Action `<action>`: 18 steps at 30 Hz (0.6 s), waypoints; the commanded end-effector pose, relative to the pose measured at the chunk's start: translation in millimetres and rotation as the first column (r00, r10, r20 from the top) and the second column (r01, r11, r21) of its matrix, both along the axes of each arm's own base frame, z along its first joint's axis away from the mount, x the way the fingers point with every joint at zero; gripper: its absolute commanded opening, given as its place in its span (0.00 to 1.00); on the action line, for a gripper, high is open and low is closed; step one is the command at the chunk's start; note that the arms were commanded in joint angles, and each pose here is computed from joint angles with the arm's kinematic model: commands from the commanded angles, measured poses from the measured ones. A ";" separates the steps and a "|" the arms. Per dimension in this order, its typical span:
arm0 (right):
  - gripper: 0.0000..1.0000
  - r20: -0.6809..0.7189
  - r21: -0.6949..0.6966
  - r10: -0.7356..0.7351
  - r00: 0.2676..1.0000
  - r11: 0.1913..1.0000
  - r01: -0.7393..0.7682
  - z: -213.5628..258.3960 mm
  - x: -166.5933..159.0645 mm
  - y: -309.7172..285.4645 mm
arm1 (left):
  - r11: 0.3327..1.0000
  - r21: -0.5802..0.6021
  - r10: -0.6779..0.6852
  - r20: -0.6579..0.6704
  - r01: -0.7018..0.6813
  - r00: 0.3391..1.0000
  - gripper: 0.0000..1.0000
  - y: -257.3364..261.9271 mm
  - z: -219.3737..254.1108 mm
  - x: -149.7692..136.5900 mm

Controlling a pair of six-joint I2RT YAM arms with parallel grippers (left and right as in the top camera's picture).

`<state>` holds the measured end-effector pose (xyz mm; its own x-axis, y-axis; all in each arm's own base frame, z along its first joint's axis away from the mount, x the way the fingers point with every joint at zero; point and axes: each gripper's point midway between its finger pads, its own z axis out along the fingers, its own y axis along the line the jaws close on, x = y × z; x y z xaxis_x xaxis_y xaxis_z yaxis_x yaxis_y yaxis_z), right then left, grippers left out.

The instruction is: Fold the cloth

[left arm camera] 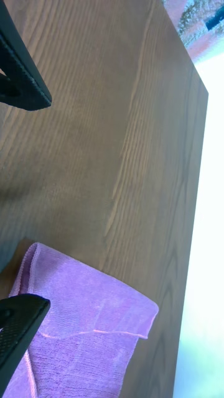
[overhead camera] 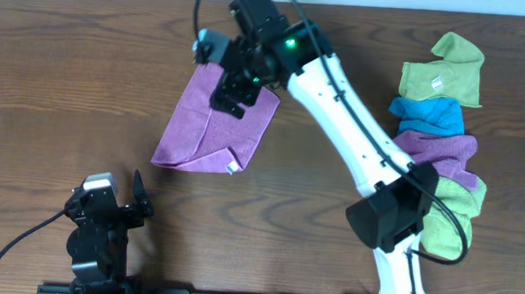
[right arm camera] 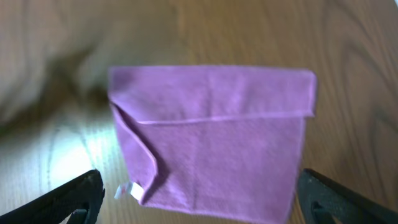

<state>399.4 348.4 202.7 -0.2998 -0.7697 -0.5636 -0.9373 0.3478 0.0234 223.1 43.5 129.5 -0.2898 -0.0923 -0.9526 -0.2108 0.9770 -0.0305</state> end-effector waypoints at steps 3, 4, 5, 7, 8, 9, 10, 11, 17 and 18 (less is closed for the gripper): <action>0.42 -0.202 -0.168 -0.204 0.958 0.971 0.171 -81.4 15.5 -38.8 | 1.000 0.001 -0.009 -0.026 0.009 1.000 0.95 -1.4 -11.2 -0.2; 0.01 -0.236 -0.194 -0.225 0.945 0.964 0.181 -95.0 13.9 -42.0 | 1.000 0.001 -0.009 -0.026 0.009 1.000 0.95 -1.4 -11.2 -0.2; 0.01 -0.263 -0.208 -0.240 0.934 0.960 0.187 -105.7 12.2 -42.0 | 1.000 0.001 -0.009 -0.026 0.009 1.000 0.95 -1.4 -11.2 -0.2; 0.01 -0.297 -0.226 -0.241 0.924 0.958 0.178 -122.3 8.1 -39.0 | 1.000 0.001 -0.009 -0.026 0.009 1.000 0.95 -1.4 -11.2 -0.2; 0.01 -0.308 -0.238 -0.237 0.922 0.957 0.167 -130.2 5.4 -36.6 | 1.000 0.001 -0.009 -0.026 0.009 1.000 0.96 -1.4 -11.2 -0.2; 0.01 -0.299 -0.259 -0.243 0.923 0.951 0.167 -138.2 6.8 -37.7 | 1.000 0.001 -0.009 -0.026 0.009 1.000 0.95 -1.4 -11.2 -0.2; 0.01 -0.277 -0.287 -0.261 0.925 0.941 0.179 -147.9 11.5 -40.4 | 1.000 0.001 -0.009 -0.026 0.009 1.000 0.95 -1.4 -11.2 -0.1; 0.01 -0.257 -0.306 -0.298 0.919 0.927 0.216 -156.1 18.4 -42.8 | 1.000 0.001 -0.009 -0.026 0.009 1.000 0.95 -1.4 -11.2 -0.2; 0.01 -0.249 -0.298 -0.351 0.902 0.915 0.273 -178.1 38.0 -49.6 | 1.000 0.001 -0.009 -0.026 0.009 1.000 0.95 -1.4 -11.2 -0.2; 0.01 -0.253 -0.303 -0.354 0.900 0.913 0.274 -181.2 38.0 -50.8 | 1.000 0.001 -0.009 -0.026 0.009 1.000 0.95 -1.4 -11.2 -0.2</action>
